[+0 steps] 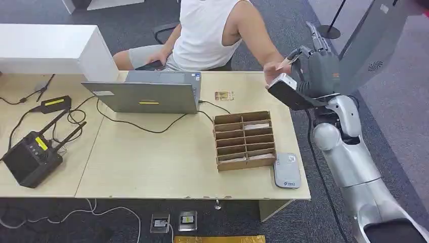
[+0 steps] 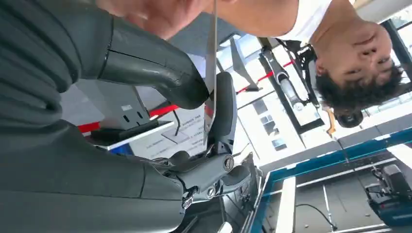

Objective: Pass the card to the sensor for recognition and then transmit it.

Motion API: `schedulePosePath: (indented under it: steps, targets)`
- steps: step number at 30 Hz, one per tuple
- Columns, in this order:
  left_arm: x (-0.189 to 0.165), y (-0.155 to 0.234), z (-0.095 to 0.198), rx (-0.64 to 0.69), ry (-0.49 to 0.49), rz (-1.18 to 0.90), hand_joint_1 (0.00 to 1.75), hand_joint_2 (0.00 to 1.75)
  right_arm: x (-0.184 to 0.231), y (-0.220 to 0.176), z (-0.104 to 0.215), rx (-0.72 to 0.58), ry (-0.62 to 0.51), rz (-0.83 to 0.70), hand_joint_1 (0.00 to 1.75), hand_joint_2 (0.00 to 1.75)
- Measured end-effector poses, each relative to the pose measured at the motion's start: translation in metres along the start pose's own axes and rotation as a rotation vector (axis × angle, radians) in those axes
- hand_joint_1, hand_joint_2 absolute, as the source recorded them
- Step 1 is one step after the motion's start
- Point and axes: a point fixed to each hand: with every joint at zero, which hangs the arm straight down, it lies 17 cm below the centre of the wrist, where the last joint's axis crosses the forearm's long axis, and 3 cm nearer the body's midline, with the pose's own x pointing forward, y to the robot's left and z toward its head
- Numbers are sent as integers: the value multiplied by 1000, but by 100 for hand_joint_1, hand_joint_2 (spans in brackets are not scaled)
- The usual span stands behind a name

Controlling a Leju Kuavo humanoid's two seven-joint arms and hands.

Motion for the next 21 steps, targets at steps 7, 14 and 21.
schedulePosePath:
  steps: [7, 14, 21]
  targets:
    - [1, 0, 0, -3, 0, -6, 0, 0, -11, 28, 1, 57, 35, -10, 175, 175]
    - [0, -1, 0, -13, 5, -10, 0, 0, -24, 60, 15, 122, 81, -21, 77, 175]
    - [-1, 0, -1, -11, 12, -11, 0, 0, -37, 79, 27, 170, 116, -21, 0, 175]
